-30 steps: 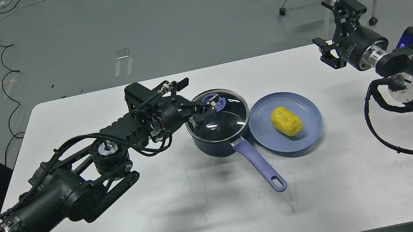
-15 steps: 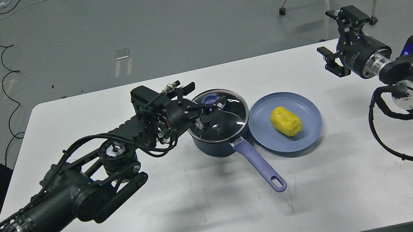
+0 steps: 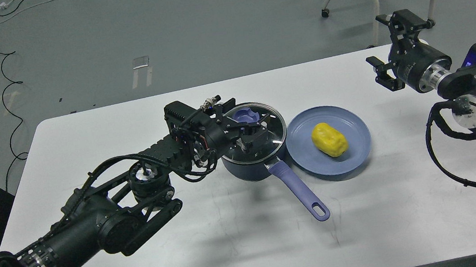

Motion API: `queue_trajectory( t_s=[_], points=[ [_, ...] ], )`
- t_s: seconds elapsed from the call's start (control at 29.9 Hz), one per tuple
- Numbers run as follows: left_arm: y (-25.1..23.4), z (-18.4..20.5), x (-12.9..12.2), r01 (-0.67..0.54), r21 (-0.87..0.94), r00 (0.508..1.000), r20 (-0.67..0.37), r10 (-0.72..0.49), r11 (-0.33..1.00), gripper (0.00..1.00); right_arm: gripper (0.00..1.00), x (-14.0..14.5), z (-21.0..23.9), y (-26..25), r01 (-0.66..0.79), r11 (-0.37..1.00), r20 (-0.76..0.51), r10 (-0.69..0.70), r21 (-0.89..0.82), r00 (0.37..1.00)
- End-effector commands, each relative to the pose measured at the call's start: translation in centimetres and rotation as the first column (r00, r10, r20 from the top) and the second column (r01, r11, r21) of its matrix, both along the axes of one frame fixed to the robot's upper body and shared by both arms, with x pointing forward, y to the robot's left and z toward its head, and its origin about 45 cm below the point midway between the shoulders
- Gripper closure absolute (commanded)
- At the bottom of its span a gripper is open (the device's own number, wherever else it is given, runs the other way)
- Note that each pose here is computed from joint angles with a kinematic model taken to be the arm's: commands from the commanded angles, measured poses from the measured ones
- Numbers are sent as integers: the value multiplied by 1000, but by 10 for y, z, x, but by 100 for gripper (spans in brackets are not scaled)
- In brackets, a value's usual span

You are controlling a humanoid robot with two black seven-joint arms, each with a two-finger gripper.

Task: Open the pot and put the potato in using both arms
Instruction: 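Lower the left gripper onto the lid's blue knob and grasp it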

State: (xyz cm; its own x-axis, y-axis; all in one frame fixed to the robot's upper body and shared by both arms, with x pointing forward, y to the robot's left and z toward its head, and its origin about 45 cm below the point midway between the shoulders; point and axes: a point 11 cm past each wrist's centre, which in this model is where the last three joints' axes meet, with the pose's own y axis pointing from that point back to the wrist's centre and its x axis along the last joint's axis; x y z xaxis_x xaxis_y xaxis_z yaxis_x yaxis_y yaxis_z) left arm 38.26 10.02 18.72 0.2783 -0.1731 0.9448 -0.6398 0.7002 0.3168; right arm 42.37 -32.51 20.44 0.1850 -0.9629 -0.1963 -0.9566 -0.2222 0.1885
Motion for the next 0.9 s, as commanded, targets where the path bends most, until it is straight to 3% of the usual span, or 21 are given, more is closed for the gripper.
queue_trajectory(
  t_s=[0.0, 0.87],
  points=[
    [-7, -1, -2, 9, -9, 1000, -5, -9, 1000, 2, 0, -1, -3, -1, 2, 1000, -6, -2, 0, 1000],
    [0, -16, -5, 5, 21, 999, -32, -4, 1000, 2, 0, -2, -9, -12, 31, 999, -18, -31, -11, 999]
  ],
)
